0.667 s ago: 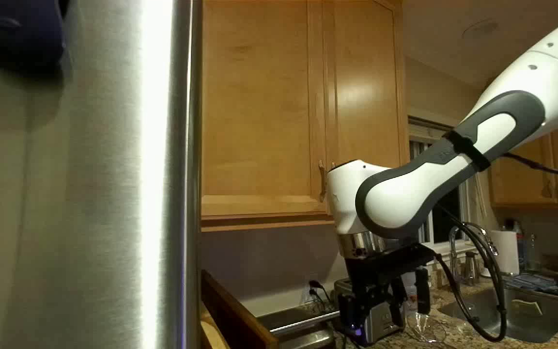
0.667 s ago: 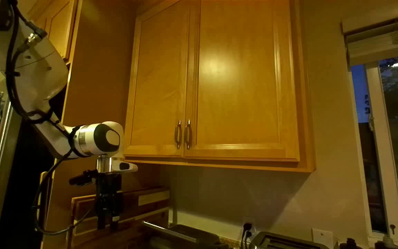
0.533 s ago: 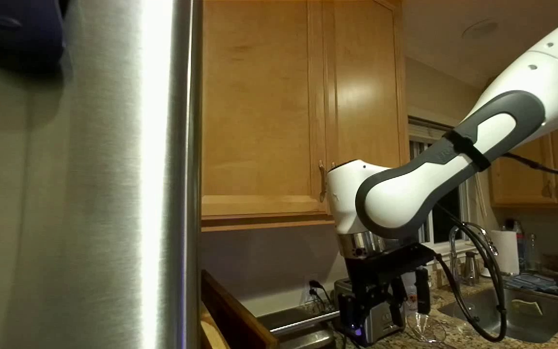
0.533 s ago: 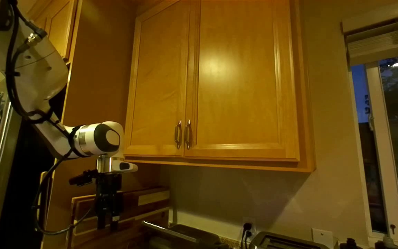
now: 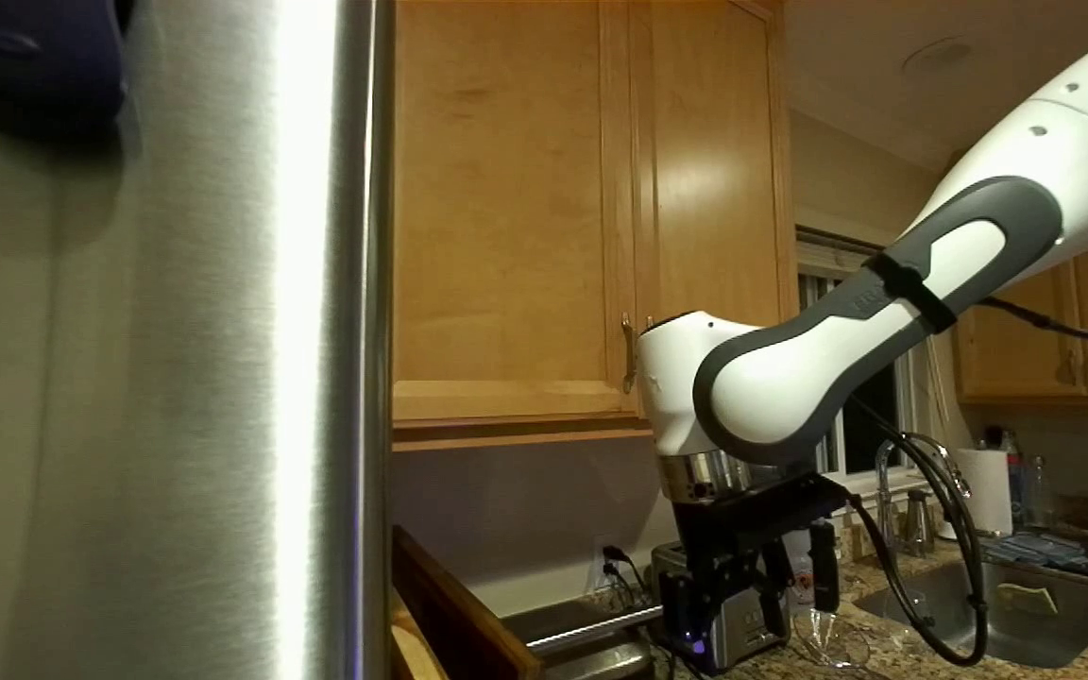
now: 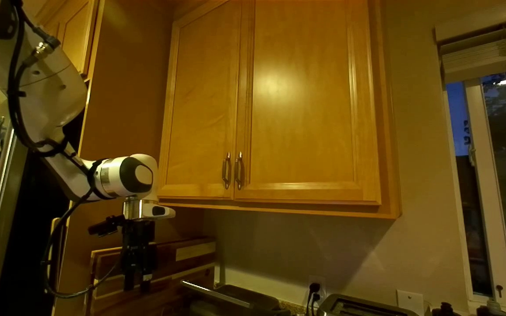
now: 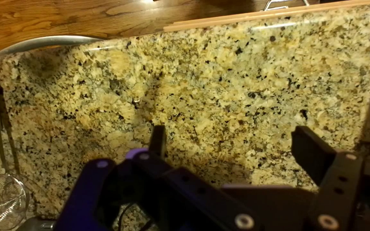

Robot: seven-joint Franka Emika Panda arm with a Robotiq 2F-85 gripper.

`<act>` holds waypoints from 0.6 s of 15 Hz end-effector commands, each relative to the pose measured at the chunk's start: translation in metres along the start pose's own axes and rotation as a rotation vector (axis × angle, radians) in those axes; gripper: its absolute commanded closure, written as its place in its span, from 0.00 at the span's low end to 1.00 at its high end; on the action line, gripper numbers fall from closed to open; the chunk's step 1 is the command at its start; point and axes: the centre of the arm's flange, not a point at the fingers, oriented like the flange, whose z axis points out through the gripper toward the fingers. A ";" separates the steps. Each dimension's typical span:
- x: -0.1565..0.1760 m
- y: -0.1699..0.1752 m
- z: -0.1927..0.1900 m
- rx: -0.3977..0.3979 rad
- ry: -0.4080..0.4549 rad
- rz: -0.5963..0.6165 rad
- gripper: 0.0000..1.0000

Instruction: Open the top right cabinet door,take out the wooden utensil and close the door

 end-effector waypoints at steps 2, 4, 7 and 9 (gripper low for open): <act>0.006 0.019 -0.006 0.045 0.061 0.027 0.00; 0.012 0.034 -0.013 0.064 0.119 0.055 0.00; 0.023 0.062 -0.029 0.062 0.239 0.084 0.00; 0.027 0.081 -0.045 0.060 0.300 0.097 0.00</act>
